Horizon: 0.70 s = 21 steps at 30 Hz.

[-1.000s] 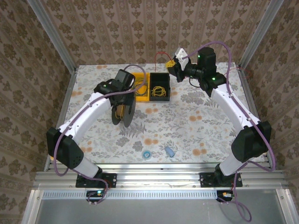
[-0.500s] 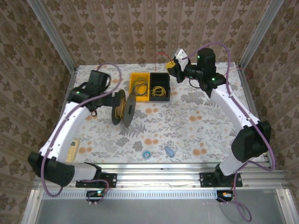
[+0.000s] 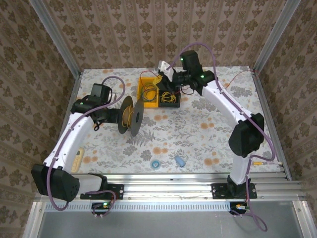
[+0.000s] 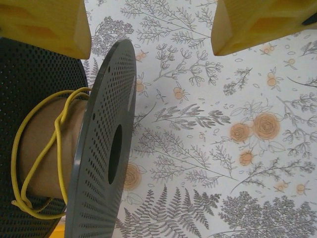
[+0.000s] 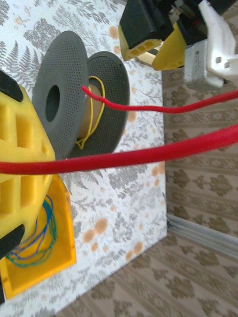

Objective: Wrap the cables

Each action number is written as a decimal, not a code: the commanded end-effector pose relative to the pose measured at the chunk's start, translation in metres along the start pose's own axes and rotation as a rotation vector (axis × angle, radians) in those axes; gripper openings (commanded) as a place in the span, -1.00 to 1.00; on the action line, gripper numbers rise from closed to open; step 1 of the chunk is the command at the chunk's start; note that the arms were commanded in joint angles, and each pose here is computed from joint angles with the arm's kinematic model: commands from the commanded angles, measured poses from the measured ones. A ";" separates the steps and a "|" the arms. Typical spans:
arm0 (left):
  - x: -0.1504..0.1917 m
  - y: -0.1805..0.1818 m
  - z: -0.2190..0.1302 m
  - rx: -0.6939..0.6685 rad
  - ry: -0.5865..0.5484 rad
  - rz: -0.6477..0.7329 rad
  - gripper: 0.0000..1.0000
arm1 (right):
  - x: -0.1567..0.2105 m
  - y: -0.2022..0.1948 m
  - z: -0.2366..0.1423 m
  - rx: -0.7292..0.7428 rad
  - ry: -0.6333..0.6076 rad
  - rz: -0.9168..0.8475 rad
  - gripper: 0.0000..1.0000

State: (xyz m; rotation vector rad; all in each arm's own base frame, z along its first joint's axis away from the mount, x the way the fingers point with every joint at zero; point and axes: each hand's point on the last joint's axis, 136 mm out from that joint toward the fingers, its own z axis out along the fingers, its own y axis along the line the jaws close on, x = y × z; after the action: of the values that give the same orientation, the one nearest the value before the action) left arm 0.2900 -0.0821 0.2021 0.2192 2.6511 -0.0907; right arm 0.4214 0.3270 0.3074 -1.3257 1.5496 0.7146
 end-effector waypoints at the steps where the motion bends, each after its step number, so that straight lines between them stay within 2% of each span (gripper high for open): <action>1: 0.002 -0.008 0.006 0.041 0.007 -0.009 0.17 | 0.002 0.009 0.013 -0.058 0.024 -0.010 -1.00; 12: -0.002 -0.030 0.028 0.088 0.031 0.017 -0.48 | 0.024 0.015 0.049 -0.091 0.090 -0.014 -1.00; 17: -0.002 -0.037 0.033 0.088 0.046 0.027 -0.97 | 0.030 0.018 0.049 -0.099 0.114 -0.001 -1.00; 21: -0.004 -0.041 0.033 0.087 0.043 0.032 -1.00 | 0.033 0.018 0.046 -0.096 0.128 -0.003 -1.00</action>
State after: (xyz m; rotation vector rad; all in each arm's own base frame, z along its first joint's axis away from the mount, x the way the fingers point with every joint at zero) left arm 0.3007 -0.1196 0.1740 0.2928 2.6853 -0.1734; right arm 0.4172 0.3619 0.2519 -1.4543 1.6332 0.7486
